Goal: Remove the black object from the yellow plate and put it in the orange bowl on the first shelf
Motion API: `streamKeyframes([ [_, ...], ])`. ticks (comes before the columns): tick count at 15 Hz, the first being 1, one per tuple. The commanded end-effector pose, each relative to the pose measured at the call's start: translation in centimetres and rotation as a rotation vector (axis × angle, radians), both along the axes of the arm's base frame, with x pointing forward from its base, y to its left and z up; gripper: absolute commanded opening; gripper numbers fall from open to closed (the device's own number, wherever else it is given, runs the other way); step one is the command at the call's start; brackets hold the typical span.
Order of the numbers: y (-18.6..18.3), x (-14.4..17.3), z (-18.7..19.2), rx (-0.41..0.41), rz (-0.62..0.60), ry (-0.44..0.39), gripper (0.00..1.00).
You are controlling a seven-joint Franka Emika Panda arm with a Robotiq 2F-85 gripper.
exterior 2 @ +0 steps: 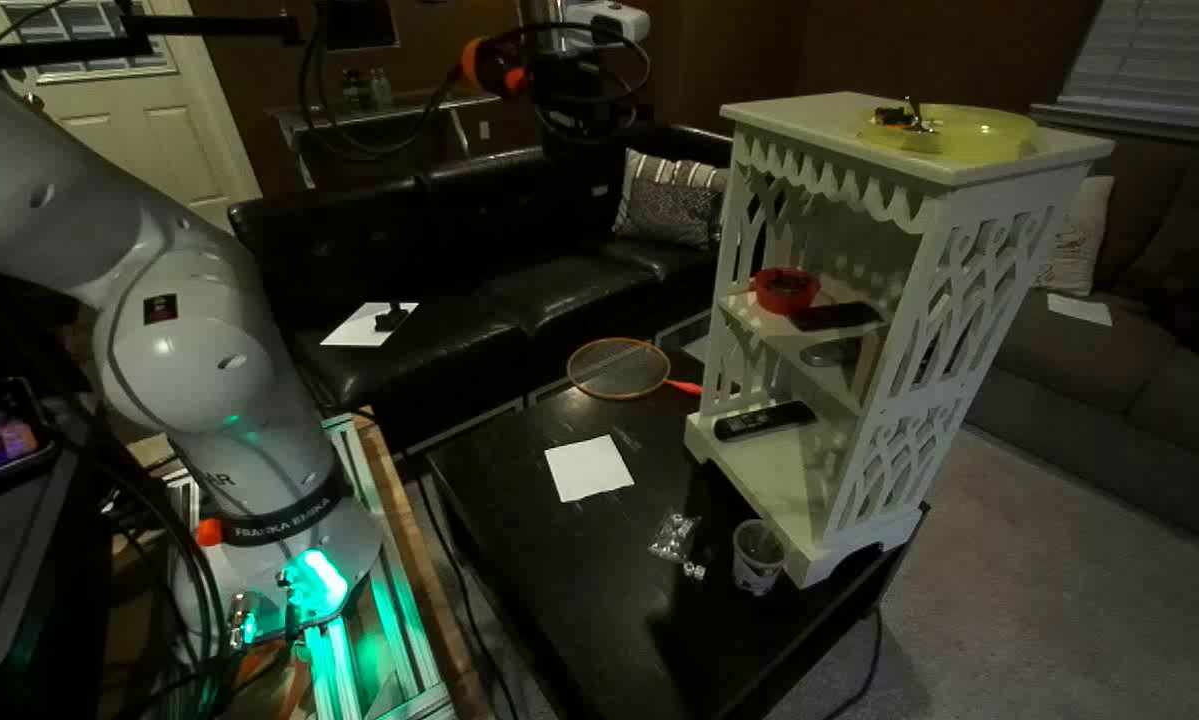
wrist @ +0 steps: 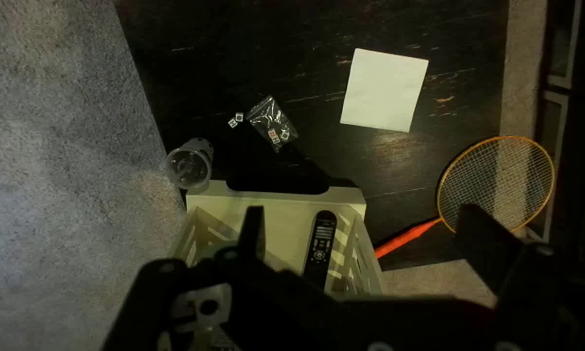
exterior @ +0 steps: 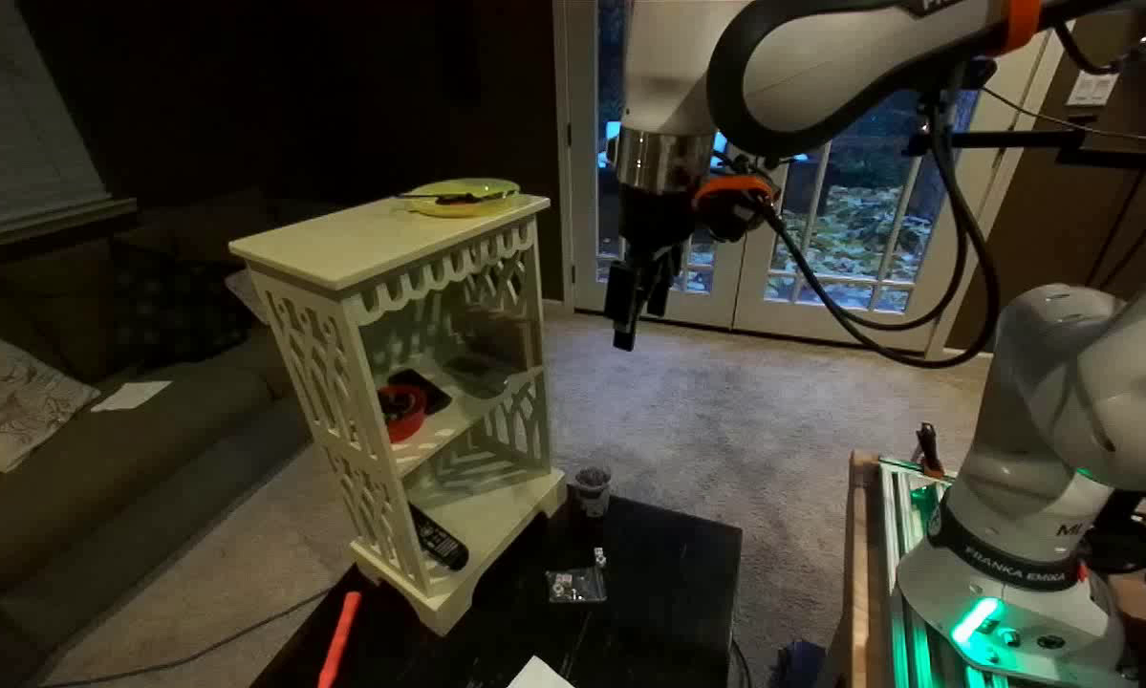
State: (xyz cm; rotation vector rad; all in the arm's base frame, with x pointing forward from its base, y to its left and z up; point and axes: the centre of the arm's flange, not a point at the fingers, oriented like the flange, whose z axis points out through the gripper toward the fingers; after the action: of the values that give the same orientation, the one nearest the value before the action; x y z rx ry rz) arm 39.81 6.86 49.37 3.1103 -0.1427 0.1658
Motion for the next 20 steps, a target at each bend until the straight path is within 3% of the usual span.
streamKeyframes([
  [1, 0.0, 0.0, 0.0, 0.0, 0.0, 0.0, 1.0],
  [10, 0.0, 0.0, 0.0, 0.0, 0.0, 0.0, 1.0],
  [12, -0.2, 0.7, 2.3, 0.044, -0.079, -0.135, 1.0],
  [20, -2.7, 6.1, 16.7, 0.121, -0.298, -0.511, 1.0],
])
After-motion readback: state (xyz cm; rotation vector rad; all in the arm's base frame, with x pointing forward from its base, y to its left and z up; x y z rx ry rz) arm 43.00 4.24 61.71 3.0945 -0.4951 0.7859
